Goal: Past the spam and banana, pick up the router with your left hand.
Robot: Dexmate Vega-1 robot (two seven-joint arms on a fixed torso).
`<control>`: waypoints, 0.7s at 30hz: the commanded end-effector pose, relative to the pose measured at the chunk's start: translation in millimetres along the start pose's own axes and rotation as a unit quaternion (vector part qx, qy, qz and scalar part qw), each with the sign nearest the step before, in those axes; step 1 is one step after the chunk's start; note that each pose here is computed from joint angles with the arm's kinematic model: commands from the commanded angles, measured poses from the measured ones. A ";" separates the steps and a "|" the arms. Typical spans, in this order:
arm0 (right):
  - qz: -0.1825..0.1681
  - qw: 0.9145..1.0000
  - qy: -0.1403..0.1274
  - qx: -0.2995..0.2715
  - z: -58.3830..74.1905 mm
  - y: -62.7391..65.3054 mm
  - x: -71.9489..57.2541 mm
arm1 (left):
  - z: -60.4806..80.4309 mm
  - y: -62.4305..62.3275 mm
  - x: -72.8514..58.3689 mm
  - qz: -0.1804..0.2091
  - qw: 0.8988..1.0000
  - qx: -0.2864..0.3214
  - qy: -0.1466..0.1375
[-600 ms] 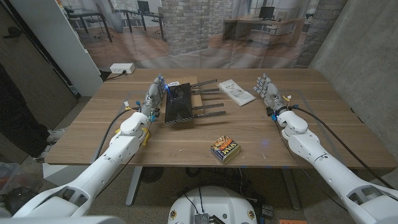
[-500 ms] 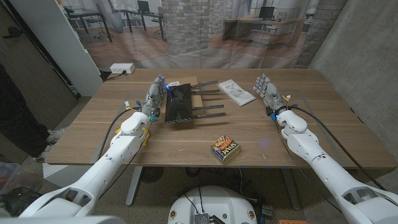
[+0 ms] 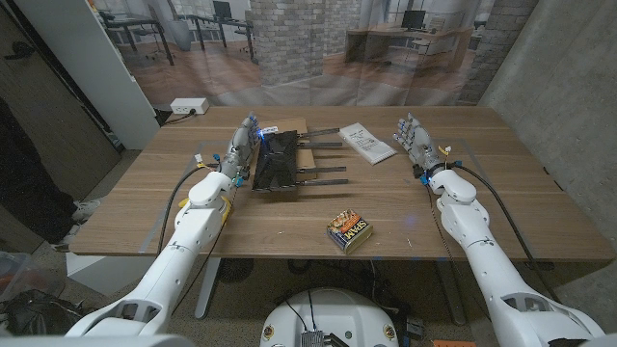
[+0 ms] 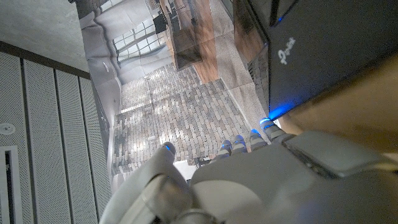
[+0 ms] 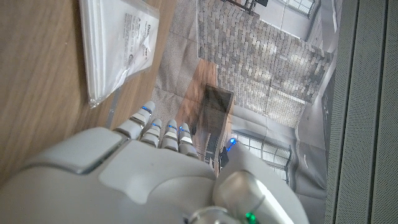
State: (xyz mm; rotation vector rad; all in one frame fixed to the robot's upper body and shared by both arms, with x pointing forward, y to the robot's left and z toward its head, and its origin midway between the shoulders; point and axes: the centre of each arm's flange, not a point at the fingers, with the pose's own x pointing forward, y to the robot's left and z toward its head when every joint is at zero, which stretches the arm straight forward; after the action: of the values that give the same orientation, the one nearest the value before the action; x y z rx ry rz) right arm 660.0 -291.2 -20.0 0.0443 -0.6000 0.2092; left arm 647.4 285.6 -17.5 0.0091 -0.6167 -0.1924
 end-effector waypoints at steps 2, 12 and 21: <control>0.005 1.000 0.008 0.000 -4.0 0.1 2.6 | 16.2 -3.0 -3.8 0.004 1.000 0.022 -0.016; 0.006 1.000 0.008 0.000 -3.6 -0.8 3.7 | 24.6 -5.4 -8.6 0.013 0.999 0.035 -0.026; 0.007 1.000 0.007 0.000 -3.5 -1.2 3.4 | 32.3 -8.4 -12.1 0.014 0.998 0.049 -0.032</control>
State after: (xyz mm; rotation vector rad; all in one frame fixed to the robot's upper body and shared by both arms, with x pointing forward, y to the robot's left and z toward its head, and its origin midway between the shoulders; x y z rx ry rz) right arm 664.5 -291.9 -20.4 0.0405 -0.5883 0.2165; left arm 627.7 281.8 -3.7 0.0627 -0.6703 -0.1561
